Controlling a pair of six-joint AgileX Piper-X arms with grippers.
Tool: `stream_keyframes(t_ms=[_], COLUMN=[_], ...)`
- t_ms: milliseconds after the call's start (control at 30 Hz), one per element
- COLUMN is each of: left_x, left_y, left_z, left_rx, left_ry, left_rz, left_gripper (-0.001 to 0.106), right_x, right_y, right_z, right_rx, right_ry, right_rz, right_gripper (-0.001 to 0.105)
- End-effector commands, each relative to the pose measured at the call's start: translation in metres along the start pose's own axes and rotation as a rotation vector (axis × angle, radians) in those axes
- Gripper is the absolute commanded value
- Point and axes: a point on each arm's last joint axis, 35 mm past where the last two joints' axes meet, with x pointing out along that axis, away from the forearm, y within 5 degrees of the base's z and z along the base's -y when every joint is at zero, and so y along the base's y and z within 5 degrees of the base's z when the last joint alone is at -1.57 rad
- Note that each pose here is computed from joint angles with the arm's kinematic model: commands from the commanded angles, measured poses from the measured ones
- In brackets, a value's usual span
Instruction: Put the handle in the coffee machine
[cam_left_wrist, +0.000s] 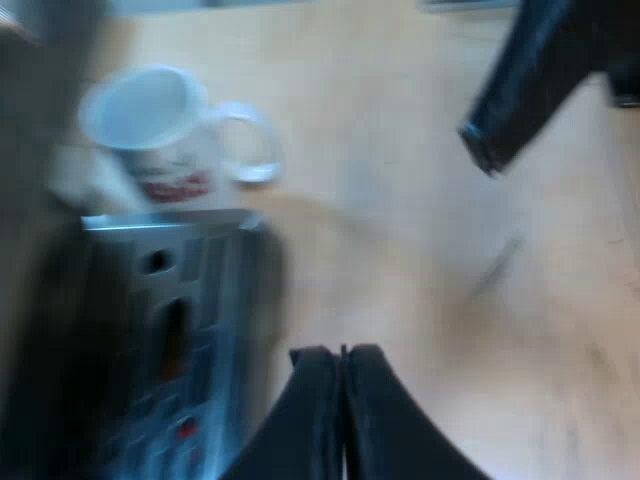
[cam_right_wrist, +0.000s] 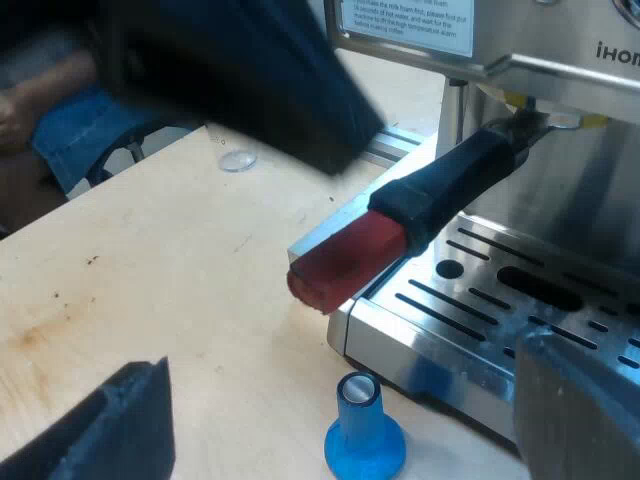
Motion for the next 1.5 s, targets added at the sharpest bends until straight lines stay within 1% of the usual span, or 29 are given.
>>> stream_keyframes(t_ms=[33, 100, 133, 167, 233, 300, 333, 367, 400, 467, 500, 533, 600, 633, 700, 733, 767, 900, 1033, 1067, 1100, 1233, 1367, 1500], left_x=[-0.014, -0.021, -0.022, -0.024, -0.025, -0.027, -0.027, -0.025, -0.025, -0.024, -0.02, -0.018, -0.009, -0.007, 0.003, 0.004, 0.01, 0.022, 0.026, 0.027, 0.027, 0.031, 0.042, 0.054], left_y=[-0.005, -0.007, -0.007, -0.007, -0.008, -0.008, -0.009, -0.008, -0.007, -0.006, 0.0, 0.001, 0.008, 0.01, 0.017, 0.018, 0.022, 0.029, 0.029, 0.028, 0.028, 0.024, 0.012, -0.001], left_z=[0.009, 0.014, 0.015, 0.016, 0.016, 0.014, 0.01, 0.006, 0.003, 0.002, -0.003, -0.004, -0.009, -0.011, -0.017, -0.017, -0.021, -0.03, -0.032, -0.032, -0.031, -0.029, -0.021, -0.012], left_rx=[-0.065, -0.159, -0.167, -0.215, -0.232, -0.333, -0.427, -0.484, -0.507, -0.514, -0.534, -0.538, -0.575, -0.588, -0.645, -0.648, -0.663, -0.709, -0.735, -0.766, -0.77, -0.76, -0.741, -0.676], left_ry=[0.02, 0.027, 0.023, 0.034, 0.035, 0.053, 0.086, 0.129, 0.158, 0.175, 0.231, 0.242, 0.29, 0.302, 0.344, 0.348, 0.375, 0.442, 0.441, 0.427, 0.421, 0.421, 0.421, 0.422], left_rz=[0.095, 0.175, 0.177, 0.221, 0.236, 0.28, 0.295, 0.331, 0.365, 0.381, 0.44, 0.444, 0.425, 0.421, 0.408, 0.406, 0.395, 0.35, 0.292, 0.258, 0.243, 0.222, 0.149, 0.089], left_gripper=[0.0, 0.0, 0.0, 0.0, 0.0, 0.0, 0.0, 0.0, 0.0, 0.0, 0.0, 0.0, 0.0, 0.0, 0.0, 0.0, 0.0, 0.0, 0.0, 0.0, 0.0, 0.0, 0.0, 0.0], right_x=[-0.003, -0.003, -0.003, -0.003, -0.003, -0.003, -0.003, -0.003, -0.003, -0.003, -0.003, -0.003, -0.003, -0.003, -0.003, -0.003, -0.003, -0.003, -0.003, -0.003, -0.003, -0.003, -0.003, -0.003], right_y=[-0.002, -0.002, -0.002, -0.002, -0.002, -0.002, -0.002, -0.002, -0.002, -0.002, -0.002, -0.002, -0.002, -0.002, -0.002, -0.002, -0.002, -0.002, -0.002, -0.002, -0.002, -0.002, -0.002, -0.002], right_z=[0.005, 0.005, 0.005, 0.005, 0.005, 0.005, 0.005, 0.005, 0.005, 0.005, 0.005, 0.005, 0.005, 0.005, 0.005, 0.005, 0.005, 0.005, 0.005, 0.005, 0.005, 0.005, 0.005, 0.005], right_rx=[-0.002, -0.009, -0.011, -0.011, -0.011, -0.011, -0.011, -0.011, -0.011, -0.011, -0.011, -0.011, -0.011, -0.011, -0.011, -0.011, -0.011, -0.011, -0.011, -0.011, -0.011, -0.011, -0.011, -0.011], right_ry=[-0.016, -0.016, -0.016, -0.016, -0.016, -0.016, -0.016, -0.016, -0.016, -0.016, -0.016, -0.016, -0.016, -0.016, -0.016, -0.016, -0.016, -0.016, -0.016, -0.016, -0.016, -0.016, -0.016, -0.016], right_rz=[-0.009, -0.01, -0.01, -0.01, -0.01, -0.01, -0.01, -0.01, -0.01, -0.01, -0.01, -0.01, -0.01, -0.01, -0.01, -0.01, -0.01, -0.01, -0.01, -0.01, -0.01, -0.01, -0.01, -0.01], right_gripper=[0.071, 0.071, 0.071, 0.071, 0.071, 0.071, 0.071, 0.071, 0.071, 0.071, 0.071, 0.071, 0.071, 0.071, 0.071, 0.071, 0.071, 0.071, 0.071, 0.071, 0.071, 0.071, 0.071, 0.071])
